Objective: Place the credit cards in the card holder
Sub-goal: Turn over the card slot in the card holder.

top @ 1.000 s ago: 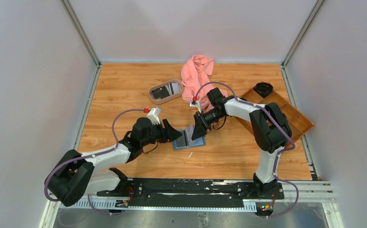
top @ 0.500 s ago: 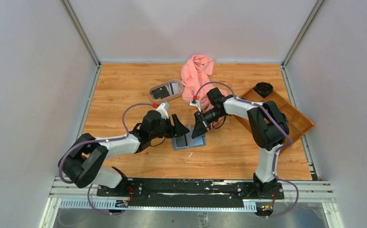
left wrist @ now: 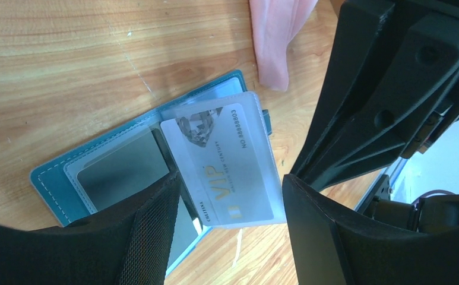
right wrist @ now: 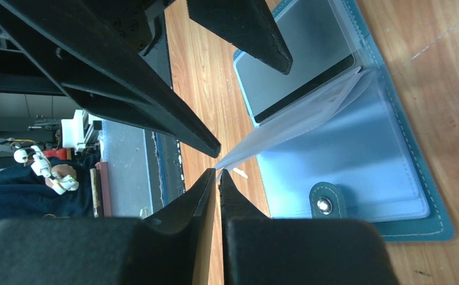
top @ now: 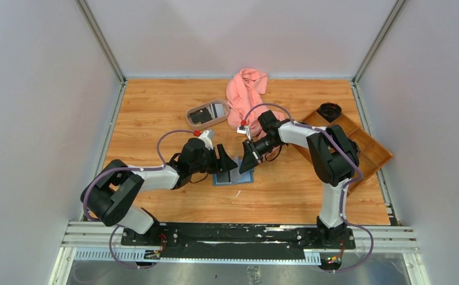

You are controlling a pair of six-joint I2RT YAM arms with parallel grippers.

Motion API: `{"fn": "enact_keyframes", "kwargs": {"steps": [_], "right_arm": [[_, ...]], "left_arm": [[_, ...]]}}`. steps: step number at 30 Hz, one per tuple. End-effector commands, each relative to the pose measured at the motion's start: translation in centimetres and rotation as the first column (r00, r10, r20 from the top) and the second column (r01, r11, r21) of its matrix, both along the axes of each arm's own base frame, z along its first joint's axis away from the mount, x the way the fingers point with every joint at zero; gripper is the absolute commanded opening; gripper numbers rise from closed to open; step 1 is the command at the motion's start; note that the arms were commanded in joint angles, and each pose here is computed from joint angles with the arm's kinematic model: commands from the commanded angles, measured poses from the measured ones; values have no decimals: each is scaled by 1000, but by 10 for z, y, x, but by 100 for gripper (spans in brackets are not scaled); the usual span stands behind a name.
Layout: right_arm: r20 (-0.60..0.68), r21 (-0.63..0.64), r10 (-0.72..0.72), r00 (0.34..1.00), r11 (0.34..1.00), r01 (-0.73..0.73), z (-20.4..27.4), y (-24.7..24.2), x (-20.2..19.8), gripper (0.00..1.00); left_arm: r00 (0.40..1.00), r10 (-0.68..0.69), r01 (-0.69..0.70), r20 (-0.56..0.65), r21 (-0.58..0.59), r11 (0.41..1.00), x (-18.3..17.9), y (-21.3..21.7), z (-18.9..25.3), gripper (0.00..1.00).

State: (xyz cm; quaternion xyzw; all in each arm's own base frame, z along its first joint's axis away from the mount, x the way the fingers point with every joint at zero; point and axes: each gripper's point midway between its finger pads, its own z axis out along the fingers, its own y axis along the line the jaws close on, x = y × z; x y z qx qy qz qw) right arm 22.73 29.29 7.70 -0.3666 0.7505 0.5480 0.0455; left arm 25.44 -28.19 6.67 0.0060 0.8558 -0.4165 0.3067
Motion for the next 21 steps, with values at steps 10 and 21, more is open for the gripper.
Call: {"fn": "enact_keyframes", "kwargs": {"steps": [10,21], "right_arm": [[-80,11,-11,997,1000,12,-3,2,4,13],[-81,-6,-44,996,999,44,-8,4,9,17]], "left_arm": [[999,-26,26,45,-5,1000,0,-4,6,68],[996,-54,54,71,-9,998,-12,2,7,79]]}}
